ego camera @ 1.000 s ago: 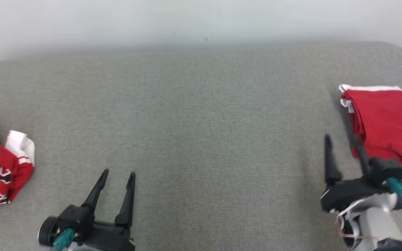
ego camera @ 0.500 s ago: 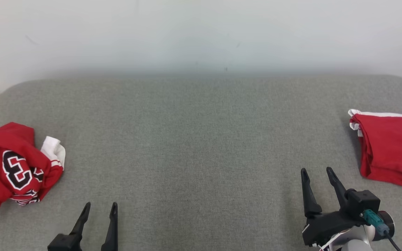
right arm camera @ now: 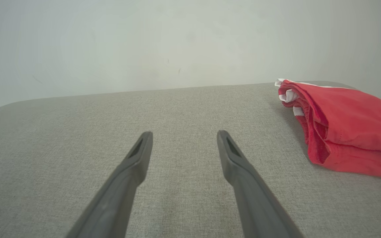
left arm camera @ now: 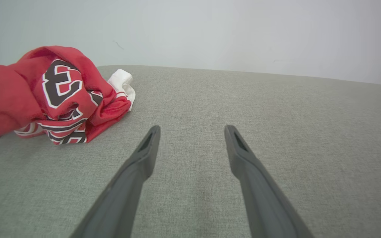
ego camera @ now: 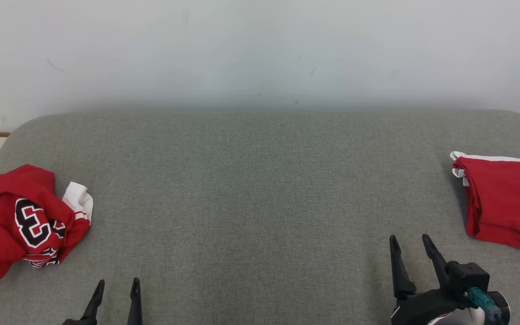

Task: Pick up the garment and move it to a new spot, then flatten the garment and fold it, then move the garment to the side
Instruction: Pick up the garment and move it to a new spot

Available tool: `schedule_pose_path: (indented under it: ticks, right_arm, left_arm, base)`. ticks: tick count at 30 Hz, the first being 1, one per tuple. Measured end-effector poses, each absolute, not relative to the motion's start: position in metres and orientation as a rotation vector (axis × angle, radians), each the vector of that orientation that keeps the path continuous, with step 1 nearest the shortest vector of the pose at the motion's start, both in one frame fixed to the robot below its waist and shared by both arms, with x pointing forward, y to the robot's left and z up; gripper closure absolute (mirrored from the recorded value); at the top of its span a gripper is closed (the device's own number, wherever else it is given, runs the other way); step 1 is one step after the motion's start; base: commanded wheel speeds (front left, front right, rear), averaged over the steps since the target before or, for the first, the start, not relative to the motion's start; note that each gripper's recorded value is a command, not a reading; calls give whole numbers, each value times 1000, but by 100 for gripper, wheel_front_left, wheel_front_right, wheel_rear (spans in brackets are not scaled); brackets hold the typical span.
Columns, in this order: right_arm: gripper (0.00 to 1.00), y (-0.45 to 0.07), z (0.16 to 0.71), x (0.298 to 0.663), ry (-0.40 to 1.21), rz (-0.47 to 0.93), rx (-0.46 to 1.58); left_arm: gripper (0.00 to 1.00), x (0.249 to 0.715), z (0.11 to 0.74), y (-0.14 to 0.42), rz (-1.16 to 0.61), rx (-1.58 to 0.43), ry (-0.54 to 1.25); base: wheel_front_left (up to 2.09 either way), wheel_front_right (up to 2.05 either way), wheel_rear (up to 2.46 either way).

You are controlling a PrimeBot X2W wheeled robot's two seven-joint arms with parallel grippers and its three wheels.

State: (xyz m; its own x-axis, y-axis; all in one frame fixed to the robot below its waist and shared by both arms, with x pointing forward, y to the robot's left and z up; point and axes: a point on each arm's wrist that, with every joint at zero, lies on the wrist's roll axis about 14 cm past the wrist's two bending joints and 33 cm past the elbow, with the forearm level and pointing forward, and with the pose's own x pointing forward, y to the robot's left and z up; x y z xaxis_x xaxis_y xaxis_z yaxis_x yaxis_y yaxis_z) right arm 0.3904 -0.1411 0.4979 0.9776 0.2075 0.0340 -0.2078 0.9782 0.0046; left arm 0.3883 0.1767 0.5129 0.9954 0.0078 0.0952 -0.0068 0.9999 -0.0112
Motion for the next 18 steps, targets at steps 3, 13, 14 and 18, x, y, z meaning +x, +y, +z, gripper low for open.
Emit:
schedule_pose_path:
  ticks: [3,13,14,18]
  right_arm:
    - [0,-141,498,391,-34,206,11]
    - [0,-122,497,399,-32,262,15]
    - [0,-112,496,402,-30,289,16]
    - [0,-89,493,408,-21,352,24]
  left_arm:
    - [0,388,512,179,15,-16,-91]
    - [0,380,509,193,61,-10,-82]
    - [0,377,508,201,87,-8,-80]
    - [0,368,506,225,164,-9,-74]
  base:
    - [0,0,0]
    - [0,0,0]
    - [0,0,0]
    - [0,0,0]
